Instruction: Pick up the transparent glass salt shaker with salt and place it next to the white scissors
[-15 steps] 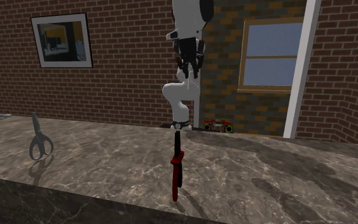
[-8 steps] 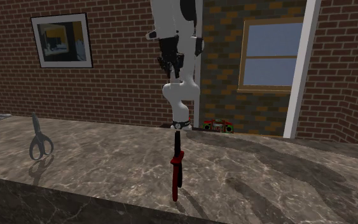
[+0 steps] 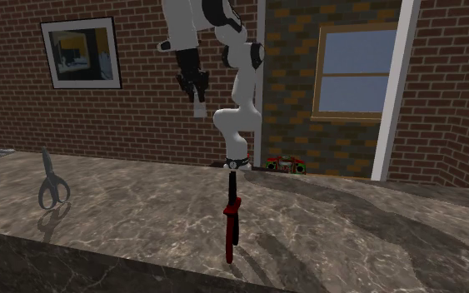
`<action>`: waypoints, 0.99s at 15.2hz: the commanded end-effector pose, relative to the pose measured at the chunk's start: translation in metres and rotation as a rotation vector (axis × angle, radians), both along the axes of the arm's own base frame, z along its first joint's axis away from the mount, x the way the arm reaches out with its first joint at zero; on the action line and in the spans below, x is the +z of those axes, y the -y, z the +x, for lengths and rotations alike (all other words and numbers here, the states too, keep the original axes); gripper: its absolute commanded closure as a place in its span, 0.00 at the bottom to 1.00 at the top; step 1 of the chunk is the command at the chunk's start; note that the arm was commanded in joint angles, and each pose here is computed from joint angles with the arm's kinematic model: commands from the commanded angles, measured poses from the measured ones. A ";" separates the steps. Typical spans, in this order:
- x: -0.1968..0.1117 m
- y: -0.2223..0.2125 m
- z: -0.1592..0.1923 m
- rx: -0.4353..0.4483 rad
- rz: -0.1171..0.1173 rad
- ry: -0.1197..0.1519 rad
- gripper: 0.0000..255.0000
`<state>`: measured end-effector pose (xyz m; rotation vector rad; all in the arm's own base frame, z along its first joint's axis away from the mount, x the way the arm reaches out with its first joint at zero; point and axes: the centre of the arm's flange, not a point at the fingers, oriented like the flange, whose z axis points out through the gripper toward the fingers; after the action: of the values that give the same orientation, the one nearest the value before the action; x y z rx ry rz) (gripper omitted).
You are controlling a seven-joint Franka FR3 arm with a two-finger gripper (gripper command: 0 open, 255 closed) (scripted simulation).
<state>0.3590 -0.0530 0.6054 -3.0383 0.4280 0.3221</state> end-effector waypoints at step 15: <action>0.000 0.201 0.065 0.001 -0.001 0.000 1.00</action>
<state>0.4201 -0.2413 0.6059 -3.0381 0.4287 0.3226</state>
